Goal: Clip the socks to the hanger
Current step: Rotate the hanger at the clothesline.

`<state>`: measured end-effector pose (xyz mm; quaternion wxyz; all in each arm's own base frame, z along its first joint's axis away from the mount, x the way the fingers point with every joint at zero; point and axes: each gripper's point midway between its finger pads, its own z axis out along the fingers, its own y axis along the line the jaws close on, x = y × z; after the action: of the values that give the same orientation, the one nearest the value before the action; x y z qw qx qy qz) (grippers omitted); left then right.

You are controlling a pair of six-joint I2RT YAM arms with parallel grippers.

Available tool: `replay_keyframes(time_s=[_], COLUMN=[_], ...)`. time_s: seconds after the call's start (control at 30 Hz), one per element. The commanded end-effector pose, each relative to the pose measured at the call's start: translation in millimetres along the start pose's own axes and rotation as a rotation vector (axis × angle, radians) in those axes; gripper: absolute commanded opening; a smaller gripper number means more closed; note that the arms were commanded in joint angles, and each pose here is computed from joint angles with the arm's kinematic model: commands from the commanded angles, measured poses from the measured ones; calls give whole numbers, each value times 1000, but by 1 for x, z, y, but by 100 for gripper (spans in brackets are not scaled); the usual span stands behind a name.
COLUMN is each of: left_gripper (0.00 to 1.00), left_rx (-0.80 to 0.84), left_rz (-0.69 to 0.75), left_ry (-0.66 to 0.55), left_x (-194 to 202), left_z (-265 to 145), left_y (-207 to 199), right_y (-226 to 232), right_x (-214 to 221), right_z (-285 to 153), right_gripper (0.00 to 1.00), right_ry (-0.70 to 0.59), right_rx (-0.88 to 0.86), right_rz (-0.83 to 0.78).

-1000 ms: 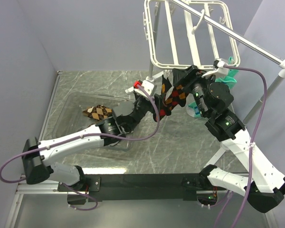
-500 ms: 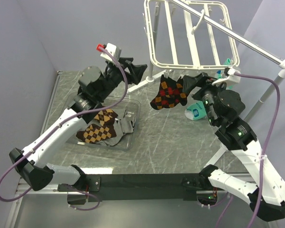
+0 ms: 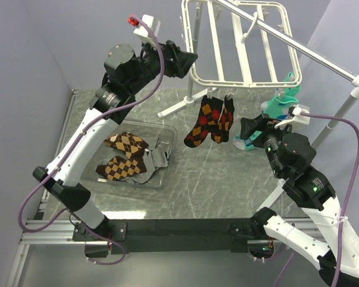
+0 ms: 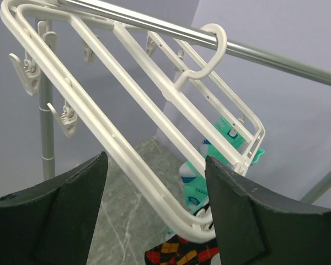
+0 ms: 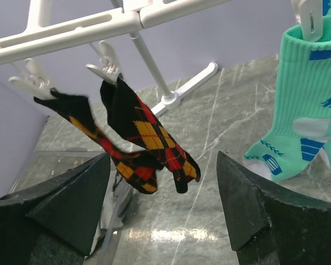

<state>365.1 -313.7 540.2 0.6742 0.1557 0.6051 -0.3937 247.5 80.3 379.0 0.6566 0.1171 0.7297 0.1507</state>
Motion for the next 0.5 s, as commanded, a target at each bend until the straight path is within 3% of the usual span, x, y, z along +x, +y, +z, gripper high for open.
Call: replay_keyframes(time_s=[0.0,0.13,0.23,0.27,0.37,0.47], left_gripper=[75,67,54,45,30,23], left_rx=[-48,-104,-106,-104,-87,-71], left_rz=[-58,-97,-134,-143,-185,-233], left_ry=[16,-2,-5,-3,4,-9], left_x=[4,9,16,19,25,31], left_z=[13,24,30,31,35,33], left_y=[9,21,24,24,21,18], right_y=[4,12,13,14,14,14], right_x=[0,-11,-18,-20,-32,-49], right_z=[-4,-10,-11,-12,-15,-21], right_gripper=[83,82,81,81,81,81], right_ry=[4,-22,-40,-43,-71,-116], right_rx=[-32,-83,-91,-92,-86,-86], right_rz=[8,18,14,13,26,52])
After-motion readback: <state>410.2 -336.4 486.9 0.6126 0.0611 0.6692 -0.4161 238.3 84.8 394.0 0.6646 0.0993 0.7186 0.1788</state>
